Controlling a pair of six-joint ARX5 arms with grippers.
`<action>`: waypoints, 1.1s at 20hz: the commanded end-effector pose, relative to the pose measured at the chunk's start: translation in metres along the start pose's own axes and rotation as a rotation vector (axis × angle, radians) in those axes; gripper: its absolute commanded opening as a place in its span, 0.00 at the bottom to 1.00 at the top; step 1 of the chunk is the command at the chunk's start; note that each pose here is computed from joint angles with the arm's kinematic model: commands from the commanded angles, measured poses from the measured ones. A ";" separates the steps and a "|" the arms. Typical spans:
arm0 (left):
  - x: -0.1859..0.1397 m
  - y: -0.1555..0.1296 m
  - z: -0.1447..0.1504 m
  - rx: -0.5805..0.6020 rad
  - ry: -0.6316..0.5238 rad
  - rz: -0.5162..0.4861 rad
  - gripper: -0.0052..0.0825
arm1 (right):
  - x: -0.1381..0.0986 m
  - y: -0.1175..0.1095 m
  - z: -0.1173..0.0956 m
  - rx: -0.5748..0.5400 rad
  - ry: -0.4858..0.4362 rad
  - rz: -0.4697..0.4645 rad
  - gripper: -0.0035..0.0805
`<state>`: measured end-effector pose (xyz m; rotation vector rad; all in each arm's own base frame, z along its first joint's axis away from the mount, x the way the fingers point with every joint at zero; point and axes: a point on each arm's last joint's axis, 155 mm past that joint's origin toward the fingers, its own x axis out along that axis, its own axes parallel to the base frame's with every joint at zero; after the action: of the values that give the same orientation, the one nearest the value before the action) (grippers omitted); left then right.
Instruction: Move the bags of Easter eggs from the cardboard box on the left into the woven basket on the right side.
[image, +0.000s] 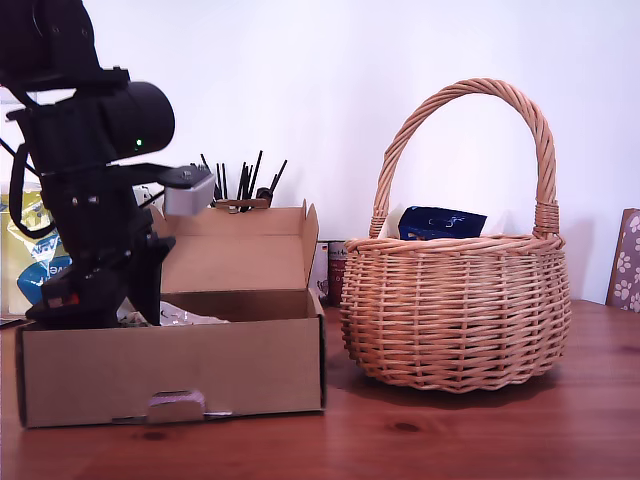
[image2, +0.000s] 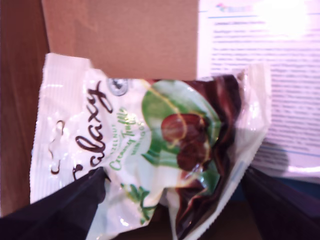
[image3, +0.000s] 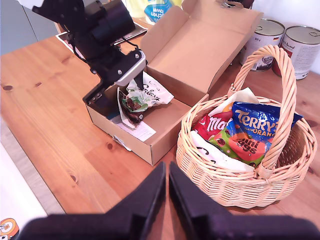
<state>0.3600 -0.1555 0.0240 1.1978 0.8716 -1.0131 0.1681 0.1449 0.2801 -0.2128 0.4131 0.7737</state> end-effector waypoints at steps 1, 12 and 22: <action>0.021 -0.019 -0.011 0.002 0.034 -0.071 0.95 | 0.001 0.002 -0.003 -0.003 0.000 0.007 0.03; 0.027 -0.013 -0.016 -0.010 0.075 -0.046 0.36 | 0.001 0.002 -0.003 -0.003 0.000 0.007 0.03; -0.035 0.024 -0.002 -0.095 0.019 0.143 0.37 | 0.001 0.002 -0.007 0.000 0.015 0.009 0.03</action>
<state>0.3721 -0.1469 0.0497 1.1926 0.8598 -0.8642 0.1666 0.1441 0.2767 -0.2149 0.4290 0.7740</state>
